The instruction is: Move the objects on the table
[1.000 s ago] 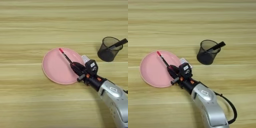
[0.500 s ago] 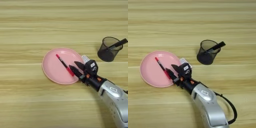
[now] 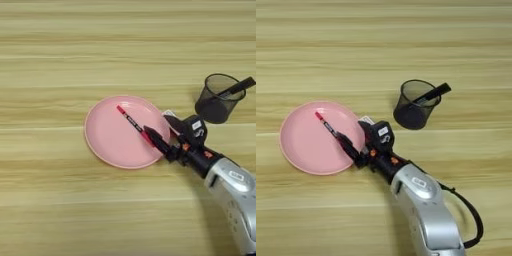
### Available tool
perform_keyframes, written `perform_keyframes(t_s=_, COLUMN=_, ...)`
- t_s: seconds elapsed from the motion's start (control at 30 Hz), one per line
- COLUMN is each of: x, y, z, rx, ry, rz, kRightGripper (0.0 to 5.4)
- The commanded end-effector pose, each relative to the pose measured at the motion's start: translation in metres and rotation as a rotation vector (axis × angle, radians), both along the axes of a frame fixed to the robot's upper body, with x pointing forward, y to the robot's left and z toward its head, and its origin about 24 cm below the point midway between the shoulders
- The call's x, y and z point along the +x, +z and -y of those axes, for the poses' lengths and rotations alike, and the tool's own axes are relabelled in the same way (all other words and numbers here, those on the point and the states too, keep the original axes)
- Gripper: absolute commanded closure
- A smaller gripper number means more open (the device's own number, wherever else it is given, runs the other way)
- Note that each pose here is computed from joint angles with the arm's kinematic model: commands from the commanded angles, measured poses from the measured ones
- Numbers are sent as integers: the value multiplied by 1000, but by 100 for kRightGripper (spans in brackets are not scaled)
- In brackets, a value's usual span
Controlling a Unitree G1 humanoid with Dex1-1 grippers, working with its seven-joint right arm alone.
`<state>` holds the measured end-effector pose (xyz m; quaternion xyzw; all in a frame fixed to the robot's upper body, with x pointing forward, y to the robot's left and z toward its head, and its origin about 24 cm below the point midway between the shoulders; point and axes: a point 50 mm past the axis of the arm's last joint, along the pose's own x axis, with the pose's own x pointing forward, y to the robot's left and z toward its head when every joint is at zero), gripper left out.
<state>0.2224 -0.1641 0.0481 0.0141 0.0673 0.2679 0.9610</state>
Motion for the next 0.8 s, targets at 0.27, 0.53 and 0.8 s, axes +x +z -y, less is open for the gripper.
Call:
perform_keyframes(t_s=0.27, x=16, y=31, z=29, rx=-36, ry=-112, rz=158, kRightGripper=61)
perform_keyframes(t_s=0.53, x=15, y=26, z=44, rx=-46, ry=-172, rz=144, kRightGripper=4)
perform_keyframes(t_s=0.8, x=14, y=19, z=54, rx=-63, ry=-216, rz=122, kRightGripper=4)
